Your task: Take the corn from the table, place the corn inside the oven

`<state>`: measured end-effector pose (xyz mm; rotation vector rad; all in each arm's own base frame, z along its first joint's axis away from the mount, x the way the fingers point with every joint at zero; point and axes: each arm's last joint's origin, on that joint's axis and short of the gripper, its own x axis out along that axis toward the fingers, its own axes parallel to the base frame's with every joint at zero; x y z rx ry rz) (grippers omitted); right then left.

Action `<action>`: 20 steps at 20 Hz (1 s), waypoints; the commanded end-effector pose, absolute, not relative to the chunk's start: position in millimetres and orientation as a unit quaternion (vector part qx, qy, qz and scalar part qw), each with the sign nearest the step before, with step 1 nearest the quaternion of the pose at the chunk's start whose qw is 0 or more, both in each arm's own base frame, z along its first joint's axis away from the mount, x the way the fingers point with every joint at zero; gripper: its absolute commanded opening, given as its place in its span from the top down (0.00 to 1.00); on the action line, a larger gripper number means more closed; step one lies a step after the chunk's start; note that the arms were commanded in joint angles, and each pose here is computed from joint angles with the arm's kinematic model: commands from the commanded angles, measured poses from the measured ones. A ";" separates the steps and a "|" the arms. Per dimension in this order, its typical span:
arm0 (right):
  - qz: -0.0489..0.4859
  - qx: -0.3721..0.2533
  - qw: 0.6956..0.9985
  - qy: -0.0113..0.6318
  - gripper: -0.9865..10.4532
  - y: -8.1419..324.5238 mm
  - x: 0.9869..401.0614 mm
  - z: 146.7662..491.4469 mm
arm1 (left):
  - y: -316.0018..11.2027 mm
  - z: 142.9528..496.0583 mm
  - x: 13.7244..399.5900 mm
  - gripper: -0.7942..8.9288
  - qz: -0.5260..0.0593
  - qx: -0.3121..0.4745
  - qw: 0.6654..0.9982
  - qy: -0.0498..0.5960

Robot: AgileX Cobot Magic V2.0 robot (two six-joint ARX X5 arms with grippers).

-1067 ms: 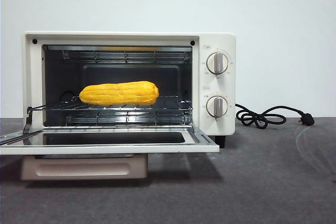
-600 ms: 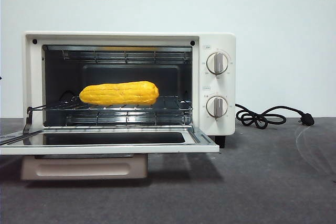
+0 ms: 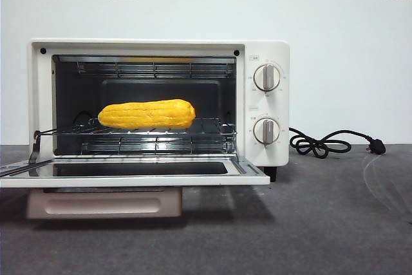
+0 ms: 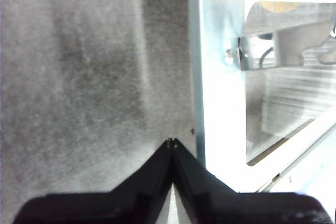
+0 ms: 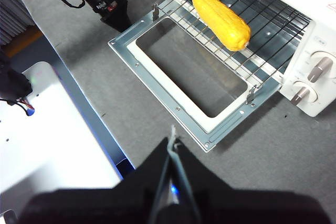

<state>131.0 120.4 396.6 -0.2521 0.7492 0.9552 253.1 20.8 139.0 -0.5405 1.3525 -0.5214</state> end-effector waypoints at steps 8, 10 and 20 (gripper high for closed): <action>0.450 -0.119 0.814 0.348 0.92 120.9 131.8 397.1 | 31.4 143.5 248.2 0.93 -0.299 -0.340 0.694 0.560; 0.450 -0.119 0.814 0.348 0.92 120.9 131.8 397.1 | 35.1 146.8 247.3 0.93 -0.304 -0.352 0.696 0.547; 0.450 -0.119 0.814 0.347 0.92 121.1 132.0 397.1 | 44.9 173.1 245.3 0.93 -0.320 -0.358 0.727 0.491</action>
